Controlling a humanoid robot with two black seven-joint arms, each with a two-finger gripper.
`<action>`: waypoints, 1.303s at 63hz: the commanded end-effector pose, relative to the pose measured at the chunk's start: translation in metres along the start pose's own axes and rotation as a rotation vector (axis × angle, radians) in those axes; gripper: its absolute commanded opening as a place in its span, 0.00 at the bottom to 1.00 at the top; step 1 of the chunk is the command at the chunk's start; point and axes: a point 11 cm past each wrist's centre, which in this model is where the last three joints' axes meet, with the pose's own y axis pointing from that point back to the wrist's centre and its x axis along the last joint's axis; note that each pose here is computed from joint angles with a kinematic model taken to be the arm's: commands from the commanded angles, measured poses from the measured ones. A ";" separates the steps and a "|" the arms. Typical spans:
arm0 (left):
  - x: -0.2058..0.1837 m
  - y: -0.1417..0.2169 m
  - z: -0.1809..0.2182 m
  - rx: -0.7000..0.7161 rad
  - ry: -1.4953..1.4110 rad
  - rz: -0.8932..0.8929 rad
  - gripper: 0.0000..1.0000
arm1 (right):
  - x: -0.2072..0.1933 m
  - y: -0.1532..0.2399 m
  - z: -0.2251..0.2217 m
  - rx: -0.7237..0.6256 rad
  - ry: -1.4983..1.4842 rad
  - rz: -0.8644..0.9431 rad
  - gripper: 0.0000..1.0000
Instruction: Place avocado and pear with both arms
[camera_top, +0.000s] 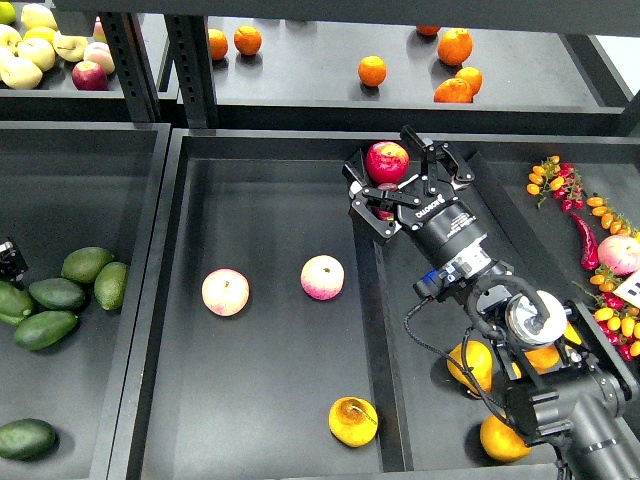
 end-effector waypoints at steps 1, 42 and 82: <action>-0.010 -0.012 -0.009 0.026 -0.004 -0.023 0.36 | 0.000 -0.001 0.001 -0.005 -0.004 0.012 1.00; -0.052 -0.051 0.006 0.048 -0.060 -0.105 0.38 | -0.004 -0.002 0.005 -0.015 -0.002 -0.003 1.00; -0.055 -0.056 0.015 0.047 -0.070 -0.100 0.49 | -0.006 0.000 0.008 -0.018 -0.003 -0.008 1.00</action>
